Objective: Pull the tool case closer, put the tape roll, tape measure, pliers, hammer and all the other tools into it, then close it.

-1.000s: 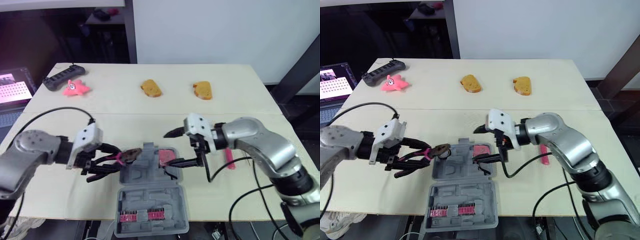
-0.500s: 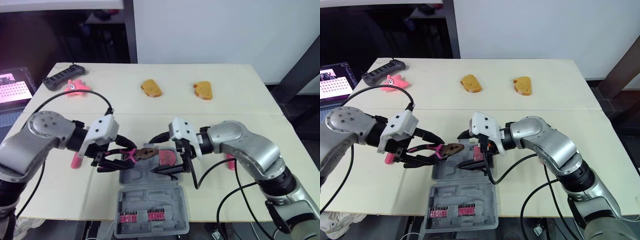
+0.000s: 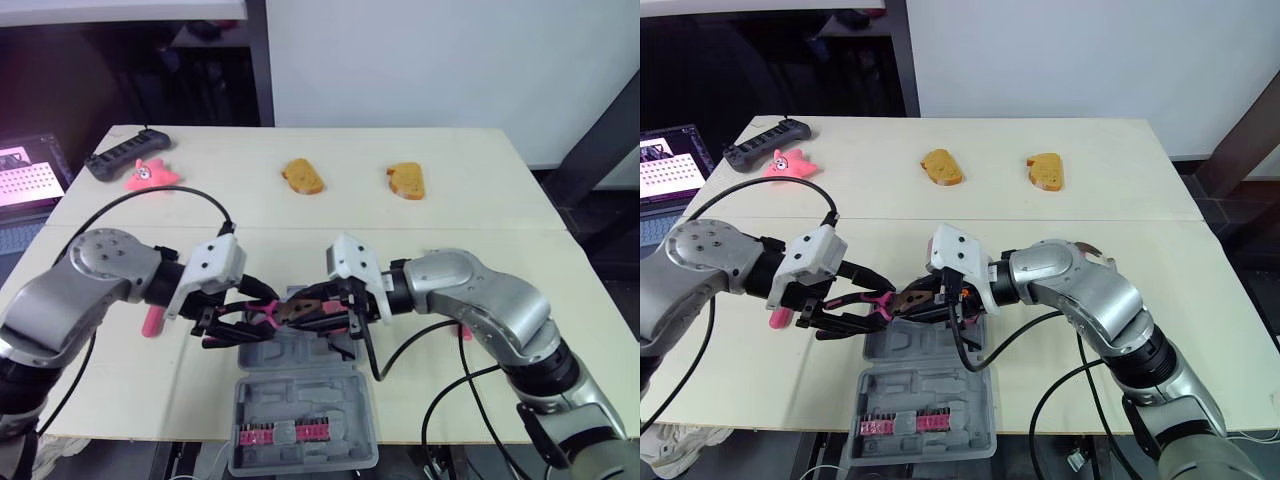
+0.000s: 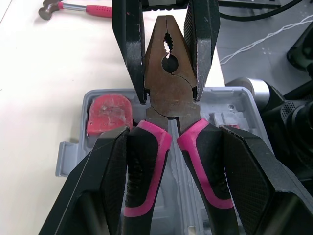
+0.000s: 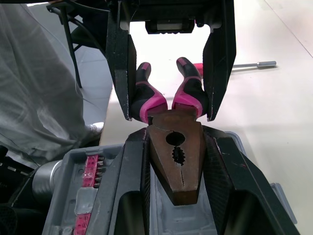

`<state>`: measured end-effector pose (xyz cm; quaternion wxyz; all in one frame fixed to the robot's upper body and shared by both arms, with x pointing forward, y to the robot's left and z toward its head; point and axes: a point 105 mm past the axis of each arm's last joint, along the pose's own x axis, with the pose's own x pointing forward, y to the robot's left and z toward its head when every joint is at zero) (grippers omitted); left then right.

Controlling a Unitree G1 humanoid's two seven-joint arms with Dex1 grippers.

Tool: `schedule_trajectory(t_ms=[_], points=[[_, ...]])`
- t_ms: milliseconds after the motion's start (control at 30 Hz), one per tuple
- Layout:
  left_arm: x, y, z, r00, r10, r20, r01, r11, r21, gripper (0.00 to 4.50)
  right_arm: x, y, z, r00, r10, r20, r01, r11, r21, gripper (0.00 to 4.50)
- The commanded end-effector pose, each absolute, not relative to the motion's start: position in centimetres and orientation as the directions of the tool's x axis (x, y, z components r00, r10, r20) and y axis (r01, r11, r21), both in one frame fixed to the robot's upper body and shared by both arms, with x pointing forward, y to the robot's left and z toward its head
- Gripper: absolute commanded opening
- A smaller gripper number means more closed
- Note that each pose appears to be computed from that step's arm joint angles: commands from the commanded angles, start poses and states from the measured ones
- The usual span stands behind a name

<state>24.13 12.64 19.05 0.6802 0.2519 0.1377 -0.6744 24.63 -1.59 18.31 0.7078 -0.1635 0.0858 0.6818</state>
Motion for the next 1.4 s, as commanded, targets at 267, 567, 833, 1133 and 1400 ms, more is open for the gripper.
schedule_trajectory(t_ms=[267, 567, 833, 1133, 1400], points=[[24.9, 12.4, 20.5, 0.127, -0.890, -0.438, 0.981, 0.047, 0.190, 2.87, 24.4, -1.6, 19.2, 0.077, 0.951, -0.300, -0.986, 0.027, -0.167, 0.95], [24.4, 17.2, 21.8, 0.256, -0.872, -0.418, 0.963, 0.192, 0.189, 4.50, 25.4, -3.6, 18.5, 0.086, 0.928, -0.363, -0.979, 0.012, -0.203, 0.95], [20.3, 23.1, 18.2, 0.354, -0.799, -0.486, 0.935, 0.322, 0.151, 4.50, 26.5, -4.3, 14.4, 0.068, 0.882, -0.467, -0.970, -0.051, -0.236, 0.95], [17.2, 26.3, 14.5, 0.458, -0.740, -0.493, 0.878, 0.463, 0.120, 4.50, 27.3, -3.2, 10.1, 0.047, 0.873, -0.485, -0.973, -0.069, -0.219, 0.95], [17.4, 27.4, 13.6, 0.545, -0.683, -0.486, 0.838, 0.451, 0.306, 4.50, 27.5, -2.5, 9.0, 0.050, 0.879, -0.475, -0.975, -0.059, -0.213, 0.95]])
